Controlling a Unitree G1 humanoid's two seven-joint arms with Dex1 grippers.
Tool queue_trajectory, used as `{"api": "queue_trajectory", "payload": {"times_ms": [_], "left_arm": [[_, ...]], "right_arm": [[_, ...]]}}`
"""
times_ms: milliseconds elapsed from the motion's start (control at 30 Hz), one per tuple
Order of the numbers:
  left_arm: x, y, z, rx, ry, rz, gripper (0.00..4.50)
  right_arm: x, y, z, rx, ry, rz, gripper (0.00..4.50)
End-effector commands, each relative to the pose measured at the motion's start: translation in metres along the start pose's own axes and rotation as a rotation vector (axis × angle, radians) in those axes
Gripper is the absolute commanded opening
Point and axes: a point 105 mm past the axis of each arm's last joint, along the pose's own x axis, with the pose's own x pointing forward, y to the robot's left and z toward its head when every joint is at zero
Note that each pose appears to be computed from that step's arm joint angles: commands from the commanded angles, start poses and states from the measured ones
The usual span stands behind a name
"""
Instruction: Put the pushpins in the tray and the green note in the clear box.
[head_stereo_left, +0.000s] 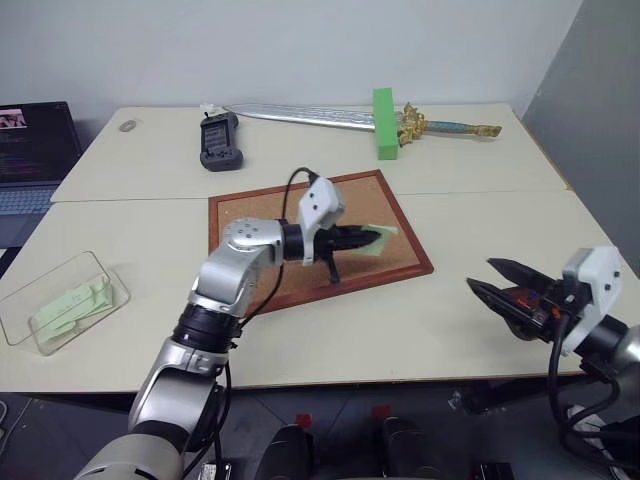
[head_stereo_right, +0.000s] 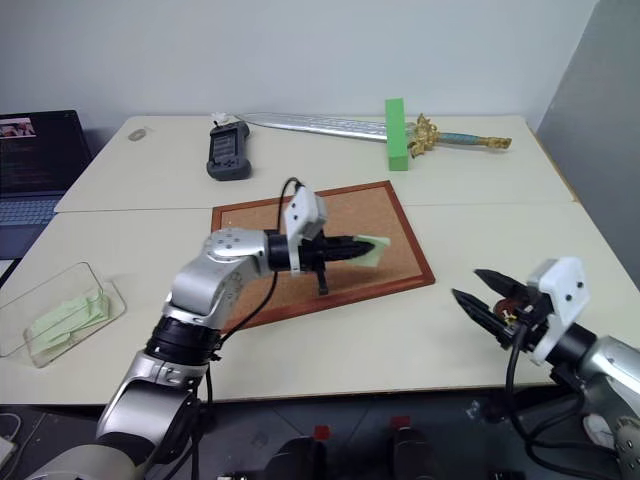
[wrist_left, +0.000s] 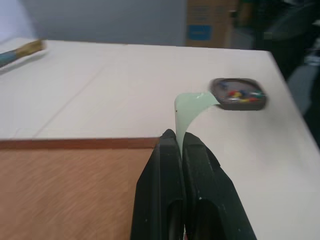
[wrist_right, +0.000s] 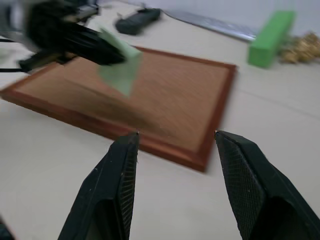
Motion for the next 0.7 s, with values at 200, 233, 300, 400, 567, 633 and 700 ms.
{"api": "queue_trajectory", "payload": {"times_ms": [200,233,300,400,567,633,700], "left_arm": [[-0.085,0.039,0.003,-0.052,0.0,0.65,0.0],[-0.097,0.036,-0.002,-0.035,0.019,0.711,0.0],[-0.126,0.036,-0.008,-0.039,0.04,0.888,0.0],[-0.173,0.04,-0.006,-0.007,0.047,1.145,0.0],[-0.24,0.037,0.004,0.066,0.061,1.519,0.0],[-0.269,0.028,0.001,0.067,0.09,1.677,0.0],[-0.288,0.019,-0.003,0.074,0.125,1.784,0.0]], "right_arm": [[0.028,0.044,0.016,-0.035,-0.066,0.336,4.39],[0.031,0.044,0.015,-0.035,-0.07,0.355,4.49],[0.036,0.047,0.016,-0.059,-0.085,0.404,4.49],[0.043,0.052,0.022,-0.059,-0.122,0.47,4.49],[0.054,0.059,0.031,-0.066,-0.177,0.571,4.49],[0.059,0.062,0.034,-0.072,-0.194,0.603,4.49],[0.061,0.065,0.036,-0.071,-0.208,0.633,4.49]]}}
